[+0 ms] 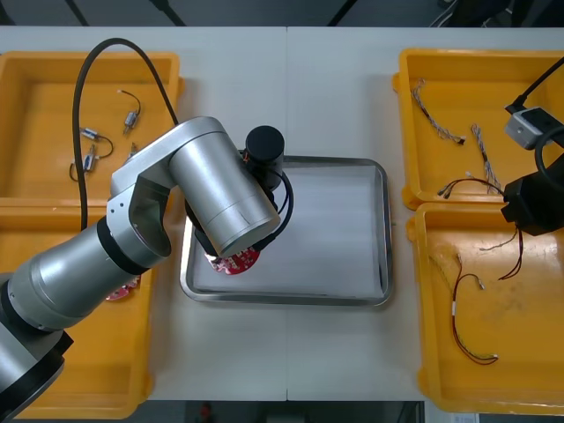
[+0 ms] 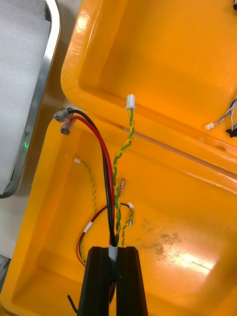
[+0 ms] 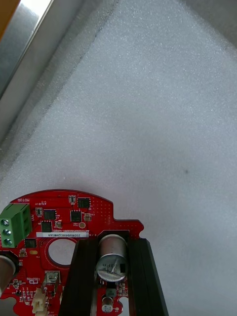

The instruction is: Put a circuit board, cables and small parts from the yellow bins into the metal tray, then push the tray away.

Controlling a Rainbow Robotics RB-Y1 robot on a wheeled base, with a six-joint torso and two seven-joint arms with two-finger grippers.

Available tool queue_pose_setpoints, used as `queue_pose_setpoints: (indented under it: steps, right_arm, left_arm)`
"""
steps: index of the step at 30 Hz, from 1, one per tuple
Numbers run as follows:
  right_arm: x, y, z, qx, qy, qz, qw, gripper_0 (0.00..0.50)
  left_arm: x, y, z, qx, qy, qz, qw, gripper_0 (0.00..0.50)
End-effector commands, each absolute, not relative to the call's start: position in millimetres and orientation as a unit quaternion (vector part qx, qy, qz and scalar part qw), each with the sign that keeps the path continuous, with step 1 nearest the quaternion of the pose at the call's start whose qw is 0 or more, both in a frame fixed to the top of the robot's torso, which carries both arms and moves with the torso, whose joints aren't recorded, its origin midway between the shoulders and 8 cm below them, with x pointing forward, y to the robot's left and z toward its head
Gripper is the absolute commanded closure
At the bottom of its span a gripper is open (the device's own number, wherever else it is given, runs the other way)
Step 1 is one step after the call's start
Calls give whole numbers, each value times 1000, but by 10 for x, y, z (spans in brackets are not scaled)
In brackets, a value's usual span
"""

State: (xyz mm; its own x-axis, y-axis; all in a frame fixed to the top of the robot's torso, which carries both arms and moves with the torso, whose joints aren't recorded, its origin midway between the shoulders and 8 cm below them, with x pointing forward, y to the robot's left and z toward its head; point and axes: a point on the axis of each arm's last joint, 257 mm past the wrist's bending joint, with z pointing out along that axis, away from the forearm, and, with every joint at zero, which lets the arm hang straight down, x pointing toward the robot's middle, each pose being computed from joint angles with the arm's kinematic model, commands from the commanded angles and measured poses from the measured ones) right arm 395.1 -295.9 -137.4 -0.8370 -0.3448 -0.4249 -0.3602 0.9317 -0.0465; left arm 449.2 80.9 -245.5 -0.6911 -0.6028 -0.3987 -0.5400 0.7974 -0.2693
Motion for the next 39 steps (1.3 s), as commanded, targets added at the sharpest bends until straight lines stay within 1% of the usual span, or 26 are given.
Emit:
queue_pose_setpoints:
  steps: [1,2,4,6,8,10,11,13,14,16,22,26,28,31,32,33,34,35,36,37,39]
  right_arm:
    - [3985,-2985,-1217,-202,951,-6,233,500]
    - [3985,-2985,-1217,-202,951,-6,233,500]
    - [3985,-2985,-1217,-202,951,-6,233,500]
    - [3985,-2985,-1217,-202,951,-6,233,500]
    - [3985,-2985,-1217,-202,951,-6,233,500]
    - [3985,-2985,-1217,-202,951,-6,233,500]
    - [3985,-2985,-1217,-202,951,-6,233,500]
    - [3985,-2985,-1217,-202,951,-6,233,500]
    - [3985,-2985,-1217,-202,951,-6,233,500]
    - [3985,-2985,-1217,-202,951,-6,233,500]
    - [3985,-2985,-1217,-202,951,-6,233,500]
    - [3985,-2985,-1217,-202,951,-6,233,500]
    - [3985,-2985,-1217,-202,951,-6,233,500]
    - [3985,-2985,-1217,-202,951,-6,233,500]
    - [3985,-2985,-1217,-202,951,-6,233,500]
    - [3985,-2985,-1217,-202,951,-6,233,500]
    - [3985,-2985,-1217,-202,951,-6,233,500]
    - [3925,-3027,-1386,-196,958,-2,209,500]
    - [3925,-3027,-1386,-196,958,-2,209,500]
    - [3931,-3010,-1369,-198,957,-2,211,500]
    - [3934,-2999,-1347,-208,955,-7,209,500]
  left_arm:
    - [4509,545,-2304,-305,915,-91,247,428]
    - [4503,526,-2315,-304,915,-93,247,386]
    - [4487,516,-2340,-303,916,-92,247,358]
    - [4484,515,-2344,-302,916,-92,247,350]
    - [4486,513,-2339,-302,916,-92,248,329]
    - [4490,503,-2334,-301,916,-94,248,234]
    - [4489,505,-2343,-302,916,-93,248,207]
    - [4497,508,-2329,-300,916,-94,249,116]
    - [4492,513,-2343,-301,916,-93,248,93]
    - [4496,513,-2336,-302,915,-93,250,0]
    - [4527,545,-2308,-302,913,-92,257,0]
    - [4534,584,-2245,-297,913,-89,265,0]
    - [4508,622,-2158,-290,914,-83,270,0]
    - [4451,662,-1922,-280,917,-88,270,0]
    - [4451,662,-1922,-280,917,-88,270,0]
    - [4418,683,-1769,-275,917,-98,270,0]
    - [4410,707,-1720,-275,917,-99,271,0]
    - [4375,782,-1560,-271,917,-104,274,0]
    - [4375,782,-1560,-271,917,-104,274,0]
    - [4354,883,-1386,-267,916,-108,281,0]
    - [4341,952,-1179,-259,914,-123,287,0]
